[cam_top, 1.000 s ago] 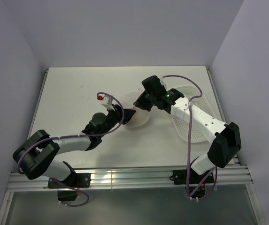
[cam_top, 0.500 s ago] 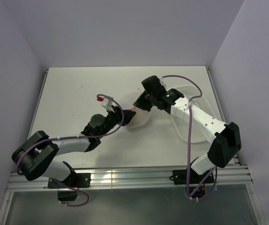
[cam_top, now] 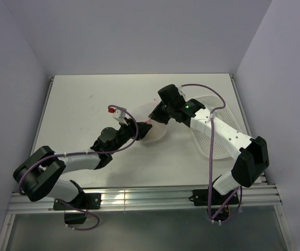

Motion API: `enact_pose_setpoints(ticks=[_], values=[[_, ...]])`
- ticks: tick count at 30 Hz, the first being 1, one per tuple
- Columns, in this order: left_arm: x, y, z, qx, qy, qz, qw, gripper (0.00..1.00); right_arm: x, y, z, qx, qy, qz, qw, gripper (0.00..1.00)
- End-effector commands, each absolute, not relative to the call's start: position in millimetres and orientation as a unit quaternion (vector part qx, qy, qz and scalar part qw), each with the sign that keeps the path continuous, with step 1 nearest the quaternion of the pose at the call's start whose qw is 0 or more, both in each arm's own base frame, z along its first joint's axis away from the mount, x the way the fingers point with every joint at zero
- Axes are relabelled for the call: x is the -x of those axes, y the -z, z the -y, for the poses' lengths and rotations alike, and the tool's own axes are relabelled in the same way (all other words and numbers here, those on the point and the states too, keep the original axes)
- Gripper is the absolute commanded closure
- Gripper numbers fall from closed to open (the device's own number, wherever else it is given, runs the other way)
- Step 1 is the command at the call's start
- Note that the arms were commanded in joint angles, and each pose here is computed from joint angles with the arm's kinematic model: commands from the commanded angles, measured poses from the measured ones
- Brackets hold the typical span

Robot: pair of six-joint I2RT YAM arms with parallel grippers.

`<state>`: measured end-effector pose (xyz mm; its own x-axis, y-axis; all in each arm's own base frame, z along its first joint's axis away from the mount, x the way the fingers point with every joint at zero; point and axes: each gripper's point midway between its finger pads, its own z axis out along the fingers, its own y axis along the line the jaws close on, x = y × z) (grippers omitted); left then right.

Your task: Place the bra in the laundry bag and zip it closed

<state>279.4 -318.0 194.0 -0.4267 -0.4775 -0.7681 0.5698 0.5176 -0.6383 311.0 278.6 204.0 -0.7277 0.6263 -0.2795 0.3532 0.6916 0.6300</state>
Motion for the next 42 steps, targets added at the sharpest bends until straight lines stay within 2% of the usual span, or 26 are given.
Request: enact_pose_setpoints(ticks=[1, 4, 7, 12, 22, 28, 31, 33, 40, 42], values=[[-287, -230, 320, -0.037, 0.505, -0.647, 0.57, 0.61, -307, -218, -287, -0.258, -0.294, -0.887, 0.244, 1.0], [-286, -236, 319, -0.038, 0.505, -0.644, 0.573, 0.59, -304, -220, -287, -0.257, -0.295, -0.889, 0.239, 1.0], [-285, -239, 317, -0.042, 0.501, -0.647, 0.573, 0.49, -301, -223, -289, -0.255, -0.297, -0.891, 0.228, 1.0], [-285, -240, 319, -0.049, 0.497, -0.65, 0.573, 0.46, -297, -229, -293, -0.252, -0.31, -0.891, 0.218, 1.0], [-281, -245, 322, -0.065, 0.505, -0.645, 0.57, 0.57, -293, -231, -297, -0.245, -0.318, -0.893, 0.204, 1.0], [-278, -249, 320, -0.073, 0.505, -0.642, 0.573, 0.59, -292, -228, -297, -0.245, -0.315, -0.895, 0.201, 1.0], [-279, -248, 320, -0.073, 0.505, -0.643, 0.571, 0.63, -292, -224, -297, -0.245, -0.312, -0.896, 0.198, 1.0], [-279, -247, 320, -0.074, 0.505, -0.644, 0.57, 0.7, -292, -223, -296, -0.244, -0.311, -0.897, 0.198, 1.0], [-281, -242, 322, -0.077, 0.506, -0.649, 0.563, 0.83, -292, -220, -294, -0.239, -0.306, -0.899, 0.203, 1.0], [-281, -241, 322, -0.078, 0.505, -0.65, 0.563, 0.89, -293, -218, -293, -0.239, -0.301, -0.9, 0.205, 1.0]])
